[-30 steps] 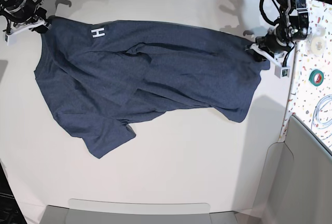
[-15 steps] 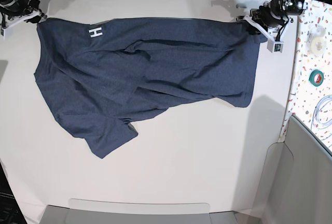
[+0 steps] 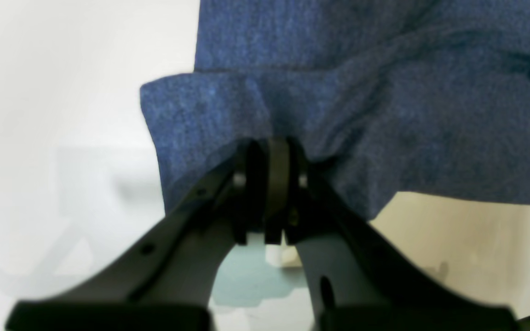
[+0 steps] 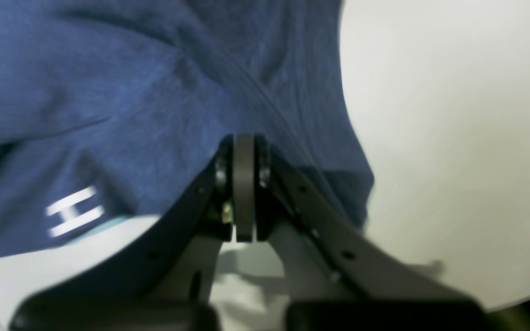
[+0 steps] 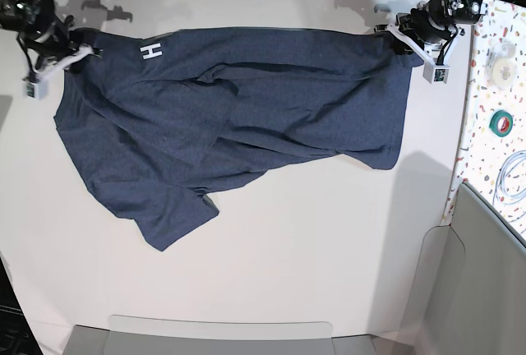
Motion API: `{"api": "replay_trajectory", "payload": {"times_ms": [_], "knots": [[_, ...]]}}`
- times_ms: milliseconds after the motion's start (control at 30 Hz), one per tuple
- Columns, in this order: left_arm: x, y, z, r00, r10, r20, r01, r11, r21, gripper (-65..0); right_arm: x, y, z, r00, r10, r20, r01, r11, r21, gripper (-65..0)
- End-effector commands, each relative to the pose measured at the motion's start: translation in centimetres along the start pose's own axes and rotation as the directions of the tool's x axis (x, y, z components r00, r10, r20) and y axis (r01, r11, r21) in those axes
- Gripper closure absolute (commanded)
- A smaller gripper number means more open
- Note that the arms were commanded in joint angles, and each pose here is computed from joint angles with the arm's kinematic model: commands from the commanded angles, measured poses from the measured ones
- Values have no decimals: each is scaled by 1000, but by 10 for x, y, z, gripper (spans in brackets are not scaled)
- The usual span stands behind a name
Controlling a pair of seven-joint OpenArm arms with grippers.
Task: Layout the t-shirt on the table in an organized manner, then fold the t-shirt properly
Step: 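Hold the shirt edge with both grippers and drag it away from the hem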
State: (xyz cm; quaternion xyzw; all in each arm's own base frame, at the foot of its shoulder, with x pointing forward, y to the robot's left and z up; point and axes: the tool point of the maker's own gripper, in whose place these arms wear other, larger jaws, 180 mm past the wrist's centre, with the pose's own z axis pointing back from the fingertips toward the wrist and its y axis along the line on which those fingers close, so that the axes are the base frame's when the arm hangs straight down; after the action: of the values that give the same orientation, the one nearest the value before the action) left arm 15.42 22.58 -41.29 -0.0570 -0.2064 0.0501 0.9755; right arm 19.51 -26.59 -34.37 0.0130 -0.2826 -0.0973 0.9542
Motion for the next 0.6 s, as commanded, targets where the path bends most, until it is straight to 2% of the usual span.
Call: {"api": "replay_trajectory", "payload": {"times_ms": [0, 67, 167, 233, 300, 467, 567], "knots": [[-2, 2, 2, 1000, -8, -12, 8, 1000, 8, -40, 11, 0, 1, 998, 55, 38, -53, 998, -33, 0], [-2, 2, 2, 1000, -6, -12, 7, 1000, 9, -40, 11, 3, -7, 986, 164, 29, -160, 981, -109, 0], [-2, 2, 2, 1000, -6, -12, 7, 1000, 9, -40, 2, 7, -14, 952, 307, -12, -303, 932, -199, 0], [-2, 2, 2, 1000, -7, -12, 7, 1000, 10, -40, -3, 7, -17, 928, 372, -31, -369, 899, -235, 0], [-3, 3, 2, 1000, -6, -13, 7, 1000, 10, -40, -9, 4, -24, 914, 402, -56, -403, 879, -254, 0], [-4, 3, 2, 1000, -7, -16, 8, 1000, 11, -40, -33, -11, -40, 913, 384, -139, -408, 879, -246, 0], [-4, 4, 2, 1000, -9, -18, 9, 1000, 12, -40, -37, -17, -41, 908, 389, -157, -418, 874, -248, 0]]}}
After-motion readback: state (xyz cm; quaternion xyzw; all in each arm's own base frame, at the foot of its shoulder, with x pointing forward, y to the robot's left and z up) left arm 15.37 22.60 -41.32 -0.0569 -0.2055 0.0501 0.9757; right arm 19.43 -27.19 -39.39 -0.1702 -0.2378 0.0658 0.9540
